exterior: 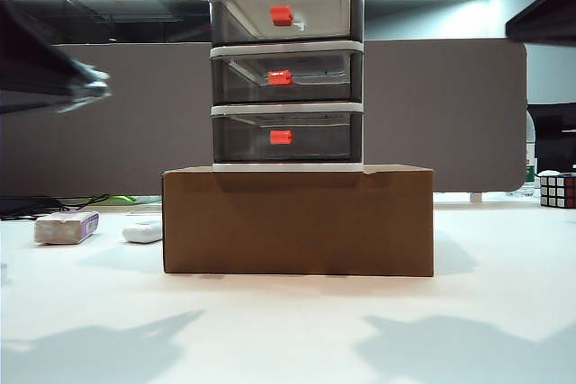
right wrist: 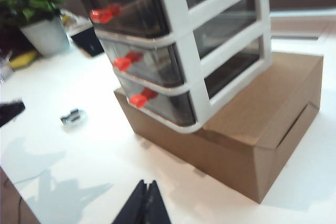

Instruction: Open the third layer of the drawer on the table, pick up the transparent tape on the table and put it in, and finally close the drawer.

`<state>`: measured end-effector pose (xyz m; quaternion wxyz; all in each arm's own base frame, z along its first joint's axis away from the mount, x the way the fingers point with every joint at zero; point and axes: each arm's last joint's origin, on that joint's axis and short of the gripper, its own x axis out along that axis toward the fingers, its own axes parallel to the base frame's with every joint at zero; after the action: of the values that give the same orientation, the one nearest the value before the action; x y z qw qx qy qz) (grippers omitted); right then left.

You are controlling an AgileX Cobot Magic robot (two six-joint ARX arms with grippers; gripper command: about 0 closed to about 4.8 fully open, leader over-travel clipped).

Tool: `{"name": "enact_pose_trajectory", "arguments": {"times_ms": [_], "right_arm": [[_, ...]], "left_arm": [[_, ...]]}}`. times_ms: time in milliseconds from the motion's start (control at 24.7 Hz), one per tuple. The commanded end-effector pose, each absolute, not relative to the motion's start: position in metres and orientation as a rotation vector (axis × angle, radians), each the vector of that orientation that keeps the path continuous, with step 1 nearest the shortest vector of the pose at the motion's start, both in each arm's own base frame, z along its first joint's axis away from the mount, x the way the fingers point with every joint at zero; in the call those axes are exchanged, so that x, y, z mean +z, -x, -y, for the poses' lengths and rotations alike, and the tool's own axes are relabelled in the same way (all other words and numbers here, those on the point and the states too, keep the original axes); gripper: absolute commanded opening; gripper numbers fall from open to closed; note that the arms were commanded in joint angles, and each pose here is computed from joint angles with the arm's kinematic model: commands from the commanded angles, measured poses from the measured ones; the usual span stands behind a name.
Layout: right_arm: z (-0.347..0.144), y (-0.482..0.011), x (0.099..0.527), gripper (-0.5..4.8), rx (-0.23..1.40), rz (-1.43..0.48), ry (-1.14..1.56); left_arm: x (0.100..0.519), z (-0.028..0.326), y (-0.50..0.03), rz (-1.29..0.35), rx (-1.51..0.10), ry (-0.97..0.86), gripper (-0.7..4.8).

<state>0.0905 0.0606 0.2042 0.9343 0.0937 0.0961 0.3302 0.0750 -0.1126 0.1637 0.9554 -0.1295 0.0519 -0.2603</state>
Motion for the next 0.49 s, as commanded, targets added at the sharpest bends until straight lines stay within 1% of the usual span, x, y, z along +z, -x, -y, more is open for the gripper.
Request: {"name": "enact_pose_trajectory", "arguments": {"times_ms": [40, 121, 202, 243, 283, 323, 445, 485], "right_arm": [[-0.067, -0.099, 0.218, -0.06, 0.681, -0.201, -0.168], [-0.073, -0.107, 0.226, -0.06, 0.682, -0.243, -0.154], [-0.079, -0.115, 0.234, -0.05, 0.695, -0.267, -0.126], [-0.084, -0.12, 0.24, -0.05, 0.756, -0.286, -0.13], [-0.085, -0.121, 0.243, -0.05, 0.774, -0.275, -0.134], [-0.087, -0.123, 0.249, -0.05, 0.782, -0.22, -0.148], [-0.087, -0.124, 0.257, -0.05, 0.799, -0.137, -0.162], [-0.087, -0.125, 0.258, -0.05, 0.779, -0.128, -0.159]], "left_arm": [[0.169, 0.131, -0.086, -0.102, -0.472, 0.224, -0.06], [0.167, 0.146, -0.094, -0.121, -0.46, 0.202, -0.06], [0.163, 0.165, -0.102, -0.155, -0.525, 0.181, -0.05], [0.162, 0.174, -0.105, -0.166, -0.576, 0.182, -0.05], [0.161, 0.177, -0.106, -0.172, -0.591, 0.178, -0.05], [0.158, 0.181, -0.108, -0.19, -0.618, 0.166, -0.05], [0.162, 0.184, -0.109, -0.183, -0.62, 0.196, -0.05], [0.165, 0.186, -0.11, -0.176, -0.612, 0.202, -0.04]]}}
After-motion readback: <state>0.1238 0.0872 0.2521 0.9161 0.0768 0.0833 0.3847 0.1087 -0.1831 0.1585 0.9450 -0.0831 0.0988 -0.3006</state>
